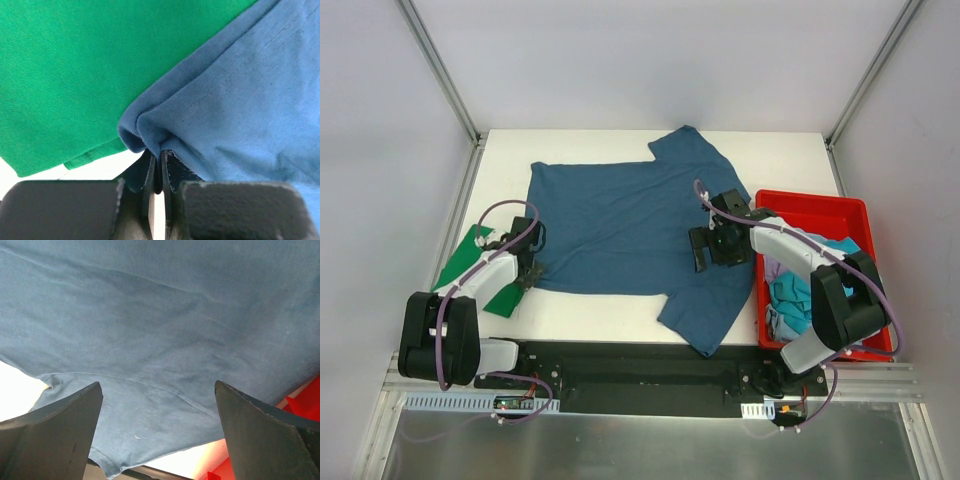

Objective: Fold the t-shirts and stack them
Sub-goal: Grap the side of the flattened tshirt closest away from the robot with both arms

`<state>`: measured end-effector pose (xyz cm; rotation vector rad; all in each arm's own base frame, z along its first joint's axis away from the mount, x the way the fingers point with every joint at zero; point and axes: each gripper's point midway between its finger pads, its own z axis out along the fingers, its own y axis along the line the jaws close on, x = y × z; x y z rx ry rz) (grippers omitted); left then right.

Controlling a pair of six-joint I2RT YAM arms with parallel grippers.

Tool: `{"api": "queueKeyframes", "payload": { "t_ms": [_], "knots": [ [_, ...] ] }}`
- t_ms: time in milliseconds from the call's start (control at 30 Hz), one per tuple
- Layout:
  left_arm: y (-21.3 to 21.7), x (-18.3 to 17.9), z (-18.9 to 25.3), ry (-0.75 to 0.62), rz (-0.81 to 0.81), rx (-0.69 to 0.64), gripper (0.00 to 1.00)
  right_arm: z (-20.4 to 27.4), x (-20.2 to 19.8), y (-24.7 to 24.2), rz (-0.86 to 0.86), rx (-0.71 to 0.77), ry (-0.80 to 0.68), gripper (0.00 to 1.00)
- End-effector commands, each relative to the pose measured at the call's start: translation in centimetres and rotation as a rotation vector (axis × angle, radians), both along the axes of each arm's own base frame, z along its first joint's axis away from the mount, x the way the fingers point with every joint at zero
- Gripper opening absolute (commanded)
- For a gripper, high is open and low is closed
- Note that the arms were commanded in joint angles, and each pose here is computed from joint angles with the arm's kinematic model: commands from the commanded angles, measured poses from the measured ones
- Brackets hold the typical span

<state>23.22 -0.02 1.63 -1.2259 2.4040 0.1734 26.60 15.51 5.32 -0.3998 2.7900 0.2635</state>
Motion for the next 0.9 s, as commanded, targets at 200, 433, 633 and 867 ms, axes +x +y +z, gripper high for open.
{"api": "queueKeyframes", "payload": {
  "t_ms": [200, 433, 633, 867],
  "knots": [
    [-0.7, 0.8, 2.2, -0.082, -0.050, -0.048, 0.00, 2.1, -3.7, -1.4, -0.013, -0.017, 0.038, 0.96],
    [-1.1, -0.1, 2.9, -0.096, -0.062, -0.071, 0.00, 2.6, -11.6, -0.1, 0.164, -0.049, 0.157, 0.99],
    [-1.5, -1.0, 2.2, -0.060, -0.056, -0.098, 0.00, 1.4, -16.8, 2.5, 0.307, -0.046, 0.205, 0.90],
    [-1.7, -0.9, 2.1, -0.054, -0.055, -0.109, 0.00, -1.2, -18.8, 4.7, 0.346, -0.057, 0.214, 0.73]
  ]
}}
